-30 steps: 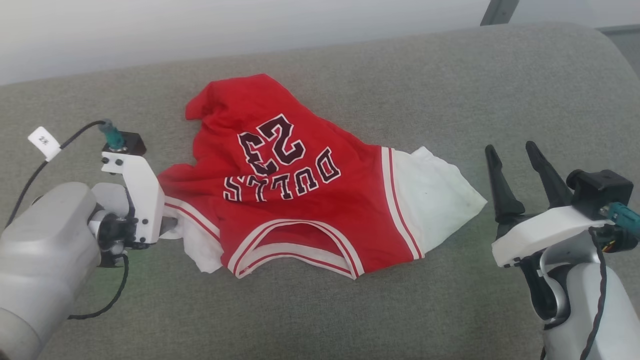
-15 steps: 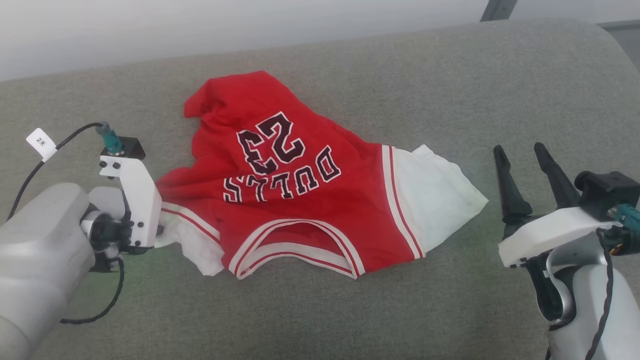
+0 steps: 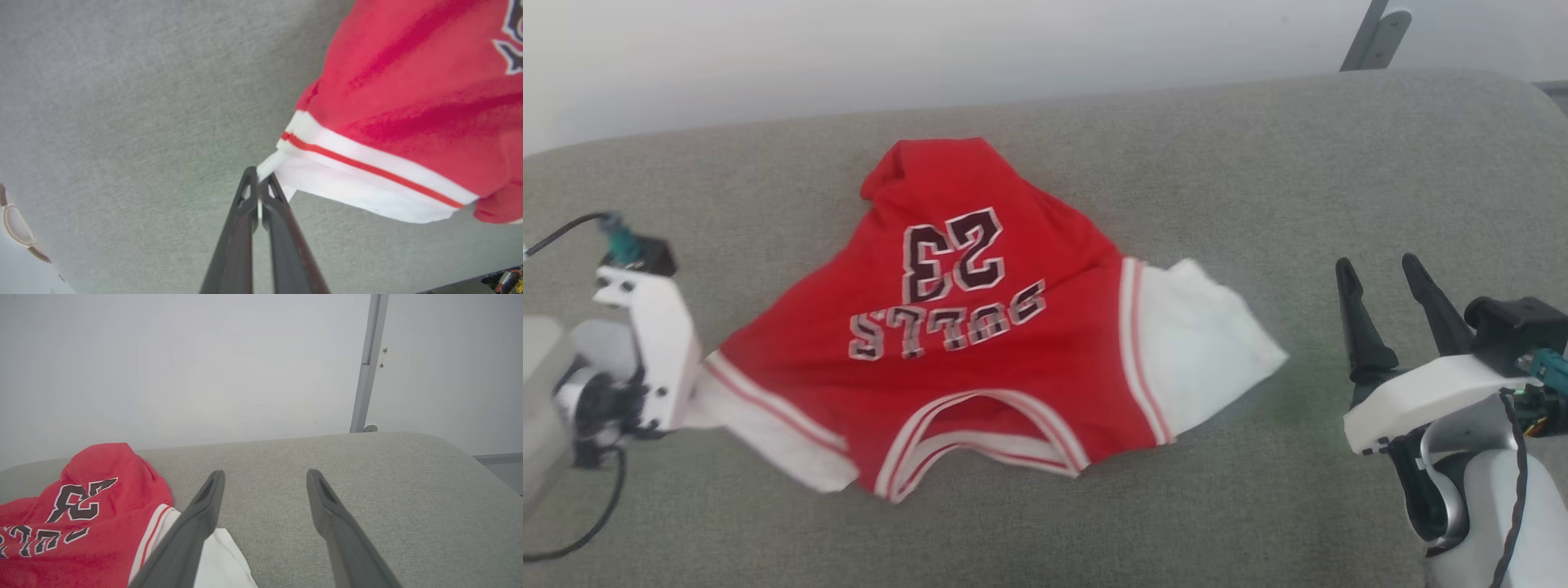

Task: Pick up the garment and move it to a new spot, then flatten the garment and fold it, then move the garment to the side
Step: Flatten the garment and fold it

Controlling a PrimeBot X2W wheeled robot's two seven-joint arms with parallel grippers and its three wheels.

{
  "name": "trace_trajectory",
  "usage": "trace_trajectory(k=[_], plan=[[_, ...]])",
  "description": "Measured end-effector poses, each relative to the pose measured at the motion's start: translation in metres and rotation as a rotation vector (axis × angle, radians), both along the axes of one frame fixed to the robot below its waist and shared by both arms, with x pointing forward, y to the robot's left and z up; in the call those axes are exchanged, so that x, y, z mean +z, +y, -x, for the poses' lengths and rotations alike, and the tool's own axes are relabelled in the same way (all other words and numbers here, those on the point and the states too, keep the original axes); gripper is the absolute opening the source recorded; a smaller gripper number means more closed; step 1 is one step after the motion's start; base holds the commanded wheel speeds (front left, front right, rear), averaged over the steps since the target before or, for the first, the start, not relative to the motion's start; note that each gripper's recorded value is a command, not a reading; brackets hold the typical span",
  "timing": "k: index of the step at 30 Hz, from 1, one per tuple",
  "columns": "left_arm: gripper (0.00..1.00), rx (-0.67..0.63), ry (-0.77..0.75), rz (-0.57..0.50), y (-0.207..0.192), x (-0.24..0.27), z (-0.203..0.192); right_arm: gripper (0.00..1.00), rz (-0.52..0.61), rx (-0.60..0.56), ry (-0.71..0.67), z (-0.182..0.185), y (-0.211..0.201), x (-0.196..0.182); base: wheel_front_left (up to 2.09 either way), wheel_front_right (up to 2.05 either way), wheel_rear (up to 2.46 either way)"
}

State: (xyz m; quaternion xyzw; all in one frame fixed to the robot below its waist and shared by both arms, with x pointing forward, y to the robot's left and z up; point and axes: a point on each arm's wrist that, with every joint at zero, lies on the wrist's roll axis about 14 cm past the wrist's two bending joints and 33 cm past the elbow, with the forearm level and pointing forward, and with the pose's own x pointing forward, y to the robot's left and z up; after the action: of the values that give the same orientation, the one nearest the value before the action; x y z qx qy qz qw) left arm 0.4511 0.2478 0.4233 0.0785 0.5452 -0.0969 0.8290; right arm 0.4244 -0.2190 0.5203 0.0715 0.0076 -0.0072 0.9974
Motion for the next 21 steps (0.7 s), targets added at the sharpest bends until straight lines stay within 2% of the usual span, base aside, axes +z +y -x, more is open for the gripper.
trace_trajectory(k=[4,13,15,16,17,21], plan=[[0.00,0.025,0.009,-0.057,0.023,0.000,0.012,1.00,0.002,0.005,0.005,0.002,0.001,-0.001,0.00,0.00,0.00],[0.00,0.118,0.041,0.005,0.018,-0.023,0.027,1.00,0.004,0.009,0.015,0.002,0.002,-0.003,0.00,0.00,0.00],[0.40,0.115,0.030,0.021,0.012,-0.025,0.026,1.00,0.004,0.009,0.016,0.002,0.002,-0.003,0.00,0.00,0.00],[0.66,0.121,0.016,0.035,0.010,-0.024,0.024,1.00,0.003,0.009,0.015,0.002,0.002,-0.003,0.00,0.00,0.00],[1.00,0.124,0.002,0.043,0.009,-0.023,0.022,1.00,0.003,0.009,0.015,0.002,0.002,-0.003,0.00,0.00,0.00],[1.00,0.139,-0.035,0.067,0.008,-0.018,0.017,1.00,0.004,0.013,0.016,0.001,0.003,-0.003,0.00,0.00,0.00]])
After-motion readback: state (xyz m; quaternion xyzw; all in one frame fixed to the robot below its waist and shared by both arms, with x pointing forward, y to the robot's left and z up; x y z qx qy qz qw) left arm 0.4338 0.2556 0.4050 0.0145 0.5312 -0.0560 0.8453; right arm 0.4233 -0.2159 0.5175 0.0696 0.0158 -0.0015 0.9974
